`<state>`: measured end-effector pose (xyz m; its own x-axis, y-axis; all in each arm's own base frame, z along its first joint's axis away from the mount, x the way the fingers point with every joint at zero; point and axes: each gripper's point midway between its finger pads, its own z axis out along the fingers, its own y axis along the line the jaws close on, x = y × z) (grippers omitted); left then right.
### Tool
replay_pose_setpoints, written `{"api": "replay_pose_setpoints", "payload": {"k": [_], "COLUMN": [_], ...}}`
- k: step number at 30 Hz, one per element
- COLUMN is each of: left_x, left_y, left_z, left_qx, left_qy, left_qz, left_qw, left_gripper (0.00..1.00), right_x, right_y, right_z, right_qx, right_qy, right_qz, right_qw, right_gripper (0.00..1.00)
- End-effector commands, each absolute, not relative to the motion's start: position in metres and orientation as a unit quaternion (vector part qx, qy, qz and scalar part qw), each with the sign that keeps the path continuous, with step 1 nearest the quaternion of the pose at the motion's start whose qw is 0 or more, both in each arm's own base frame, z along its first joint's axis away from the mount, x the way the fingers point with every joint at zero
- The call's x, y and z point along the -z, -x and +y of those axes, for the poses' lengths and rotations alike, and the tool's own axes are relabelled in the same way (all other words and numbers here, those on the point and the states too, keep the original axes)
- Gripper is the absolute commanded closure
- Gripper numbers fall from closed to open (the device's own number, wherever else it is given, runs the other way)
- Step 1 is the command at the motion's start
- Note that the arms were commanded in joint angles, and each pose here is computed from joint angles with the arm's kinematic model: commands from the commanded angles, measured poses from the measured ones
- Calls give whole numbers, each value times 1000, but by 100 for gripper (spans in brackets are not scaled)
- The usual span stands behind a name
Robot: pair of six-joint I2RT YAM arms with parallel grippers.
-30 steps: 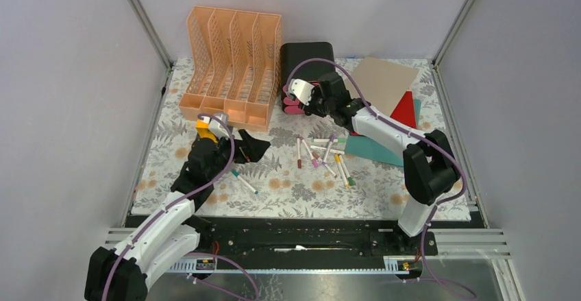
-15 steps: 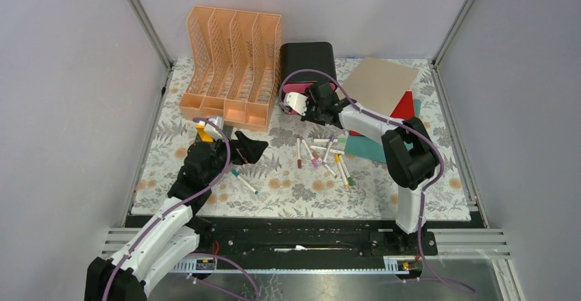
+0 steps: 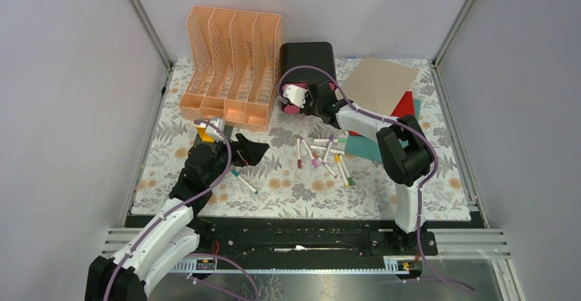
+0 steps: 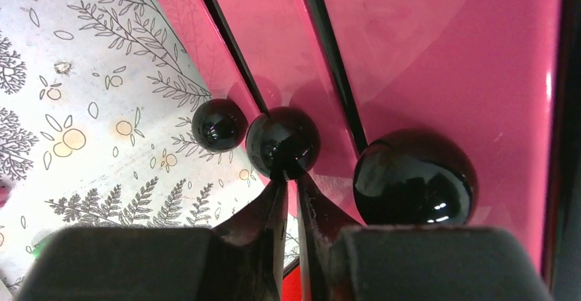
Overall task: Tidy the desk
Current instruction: Close the drawer in the storage box, then open the drawer in the storage box.
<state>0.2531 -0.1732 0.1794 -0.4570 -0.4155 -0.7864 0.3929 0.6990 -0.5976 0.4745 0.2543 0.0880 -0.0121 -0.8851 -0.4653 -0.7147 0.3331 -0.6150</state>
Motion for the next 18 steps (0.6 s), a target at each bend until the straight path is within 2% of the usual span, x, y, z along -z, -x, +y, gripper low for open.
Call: {"api": "replay_pose_setpoints", "payload": {"k": [1,4,8,18], "left_x": [-200,-204,-209,-209], "left_y": [-253,-251,-250,-260], "left_z": [-182,-187,-195,-219], "left_qx": [426,442,466,524], "left_qy": [-9,-13,-20,-8], "left_qz": [726,719,707,701], "left_qw": [540,537,531,483], "left_gripper": [1,1,1,1], "right_x": [-119,-123,-133,-173], "right_y": [-490,-480,-457,-366], "right_z": [266,264,260,250], "right_qx": [110,98,70,-60], "right_qy": [546,547,552,552], "right_qz": [687,688,694,712], "right_qw": [467,466,458,429], "right_gripper": [81,77,66,42]}}
